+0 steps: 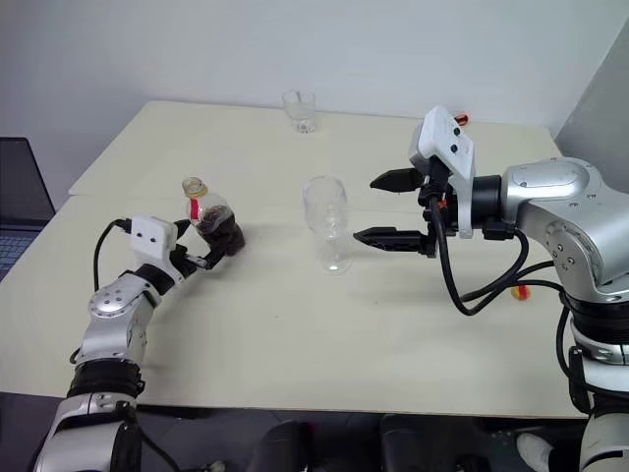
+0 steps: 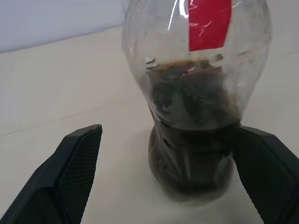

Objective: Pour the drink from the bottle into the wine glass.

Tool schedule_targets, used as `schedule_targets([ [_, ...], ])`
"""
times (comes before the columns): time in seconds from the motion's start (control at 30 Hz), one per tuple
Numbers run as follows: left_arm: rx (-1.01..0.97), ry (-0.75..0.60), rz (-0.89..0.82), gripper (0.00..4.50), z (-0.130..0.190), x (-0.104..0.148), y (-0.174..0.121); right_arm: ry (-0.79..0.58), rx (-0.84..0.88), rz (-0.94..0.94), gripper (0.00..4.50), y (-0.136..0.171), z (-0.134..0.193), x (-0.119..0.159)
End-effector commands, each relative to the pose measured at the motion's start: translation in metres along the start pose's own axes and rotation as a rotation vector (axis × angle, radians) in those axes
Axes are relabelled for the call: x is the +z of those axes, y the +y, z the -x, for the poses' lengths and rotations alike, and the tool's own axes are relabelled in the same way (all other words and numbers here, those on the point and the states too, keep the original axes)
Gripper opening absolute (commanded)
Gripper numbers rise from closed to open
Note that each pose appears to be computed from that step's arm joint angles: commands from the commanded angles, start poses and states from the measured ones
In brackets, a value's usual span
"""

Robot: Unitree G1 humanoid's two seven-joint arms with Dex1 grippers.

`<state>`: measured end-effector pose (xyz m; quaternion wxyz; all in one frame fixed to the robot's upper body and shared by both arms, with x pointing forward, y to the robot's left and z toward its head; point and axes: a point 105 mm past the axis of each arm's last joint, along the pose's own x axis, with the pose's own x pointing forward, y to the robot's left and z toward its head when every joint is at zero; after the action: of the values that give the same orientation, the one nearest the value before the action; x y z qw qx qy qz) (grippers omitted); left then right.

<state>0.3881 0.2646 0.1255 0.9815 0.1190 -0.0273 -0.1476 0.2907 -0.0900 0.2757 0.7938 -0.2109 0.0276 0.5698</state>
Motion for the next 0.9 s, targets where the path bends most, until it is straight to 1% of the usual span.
schedule_targets([
  [0.03,-0.052,-0.053,-0.014,4.5,-0.012,0.012,-0.007,-0.022,-0.021,0.046,4.46,0.002,0.007,0.011],
  [0.17,-0.085,-0.063,-0.006,4.5,-0.02,0.012,-0.014,-0.009,-0.043,0.05,4.46,0.001,0.009,0.009],
  [0.2,-0.089,-0.065,-0.009,4.1,-0.023,0.013,-0.016,-0.007,-0.049,0.05,4.5,0.001,0.009,0.009],
  [0.27,-0.096,-0.088,-0.004,3.65,-0.028,0.02,-0.019,-0.006,-0.063,0.054,4.5,0.001,0.01,0.01],
  [0.37,-0.098,-0.114,-0.027,2.67,-0.031,0.03,-0.018,-0.003,-0.094,0.053,4.5,0.0,0.014,0.01],
  [0.43,-0.101,-0.138,-0.061,2.03,-0.033,0.041,-0.016,0.005,-0.117,0.049,4.5,-0.002,0.018,0.008],
  [0.47,-0.107,-0.165,-0.073,1.71,-0.035,0.052,-0.015,0.005,-0.133,0.048,4.5,-0.003,0.02,0.008],
  [0.57,-0.119,-0.218,-0.099,1.06,-0.04,0.075,-0.012,-0.008,-0.165,0.054,4.5,-0.004,0.026,0.007],
  [0.63,-0.143,-0.252,-0.177,0.88,-0.046,0.1,-0.01,-0.058,-0.199,0.05,4.5,-0.002,0.031,0.008],
  [0.73,-0.181,-0.284,-0.291,0.82,-0.056,0.132,-0.012,-0.116,-0.275,0.053,4.5,0.0,0.037,-0.002],
  [0.8,-0.221,-0.293,-0.375,0.8,-0.061,0.147,-0.018,-0.149,-0.347,0.039,4.5,-0.001,0.038,-0.011],
  [0.9,-0.267,-0.325,-0.496,0.79,-0.068,0.168,-0.028,-0.205,-0.427,-0.029,4.5,0.002,0.036,-0.026],
])
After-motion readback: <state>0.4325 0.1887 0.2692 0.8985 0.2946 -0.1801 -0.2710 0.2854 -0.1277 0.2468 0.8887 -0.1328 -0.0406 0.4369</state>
